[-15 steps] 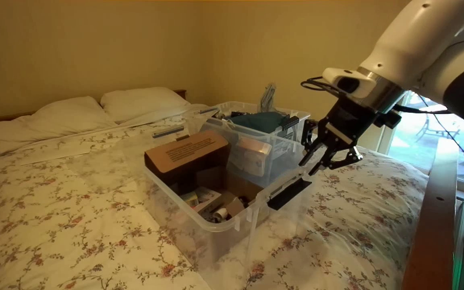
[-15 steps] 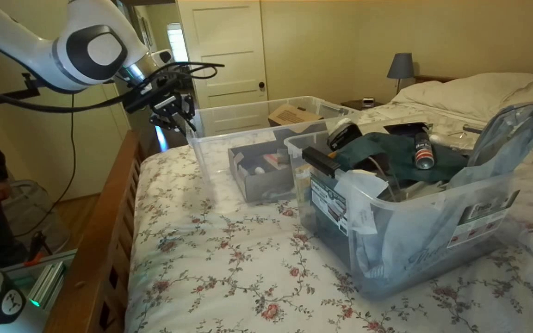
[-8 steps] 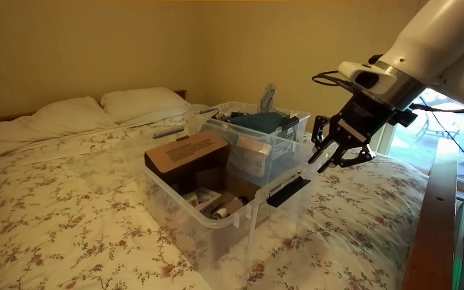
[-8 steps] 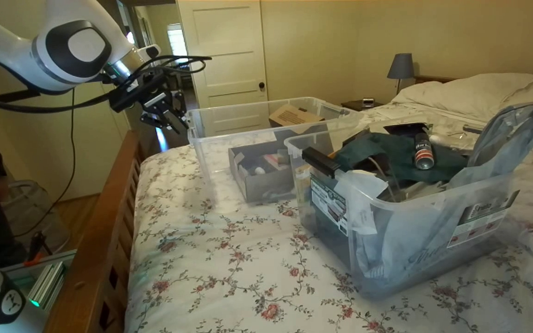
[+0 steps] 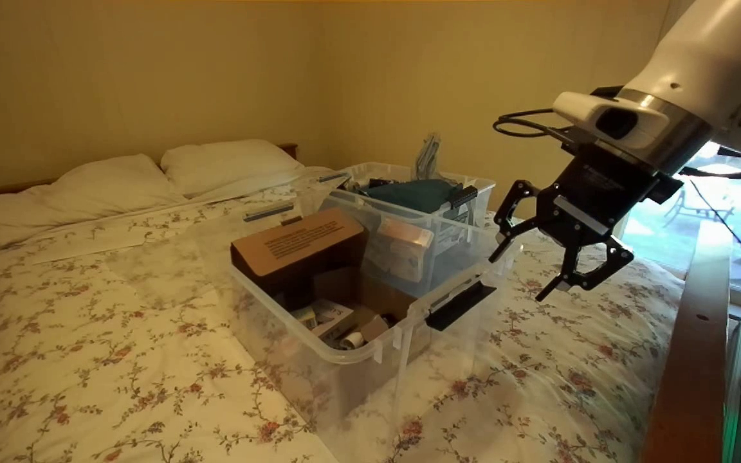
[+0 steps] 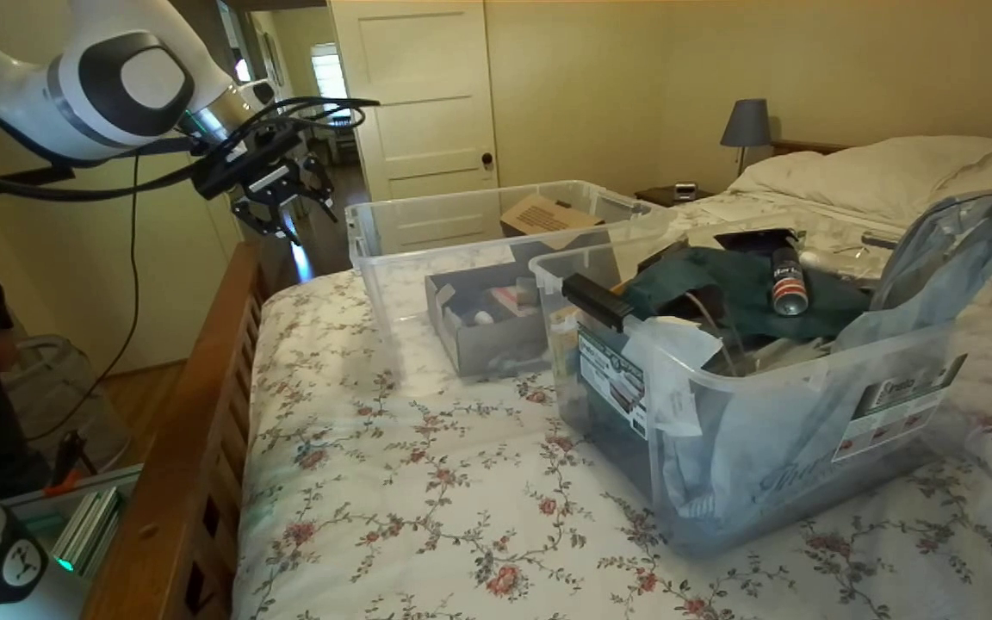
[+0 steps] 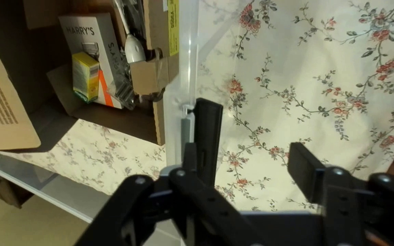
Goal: Pull the storage bin on the left forward
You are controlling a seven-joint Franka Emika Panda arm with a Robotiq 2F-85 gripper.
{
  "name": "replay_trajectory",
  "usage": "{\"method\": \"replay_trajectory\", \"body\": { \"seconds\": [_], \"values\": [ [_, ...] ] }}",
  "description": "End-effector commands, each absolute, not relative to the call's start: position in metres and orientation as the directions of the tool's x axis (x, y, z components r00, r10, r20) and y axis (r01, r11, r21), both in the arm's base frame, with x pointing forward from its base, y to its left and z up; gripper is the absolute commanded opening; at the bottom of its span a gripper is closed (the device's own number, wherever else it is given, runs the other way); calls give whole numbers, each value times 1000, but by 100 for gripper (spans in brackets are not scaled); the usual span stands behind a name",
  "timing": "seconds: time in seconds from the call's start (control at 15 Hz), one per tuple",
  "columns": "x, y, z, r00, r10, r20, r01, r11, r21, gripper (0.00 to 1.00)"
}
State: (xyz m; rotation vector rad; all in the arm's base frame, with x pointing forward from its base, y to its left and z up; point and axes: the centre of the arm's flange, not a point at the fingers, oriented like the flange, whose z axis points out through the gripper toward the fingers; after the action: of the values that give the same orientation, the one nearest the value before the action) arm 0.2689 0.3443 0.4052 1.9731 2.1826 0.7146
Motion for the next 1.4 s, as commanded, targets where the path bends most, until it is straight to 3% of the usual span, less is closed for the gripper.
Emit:
{"method": "replay_trajectory", "body": {
  "seconds": [0.0, 0.2, 0.33, 0.93, 1.0, 1.13, 1.33],
  "values": [
    [299, 362, 412, -218, 958, 189, 907, 127, 401, 99],
    [324, 370, 404, -258, 952, 165, 888, 166, 428, 100],
    [334, 377, 393, -185, 967, 175, 910, 102, 402, 100],
    [326, 395, 368, -84, 975, 204, 918, -4, 396, 100],
    [330, 393, 367, -78, 976, 205, 915, -11, 402, 75],
    [339, 387, 363, -63, 979, 191, 902, -26, 430, 66],
    [352, 380, 356, -27, 985, 169, 892, -52, 449, 44]
  ]
}}
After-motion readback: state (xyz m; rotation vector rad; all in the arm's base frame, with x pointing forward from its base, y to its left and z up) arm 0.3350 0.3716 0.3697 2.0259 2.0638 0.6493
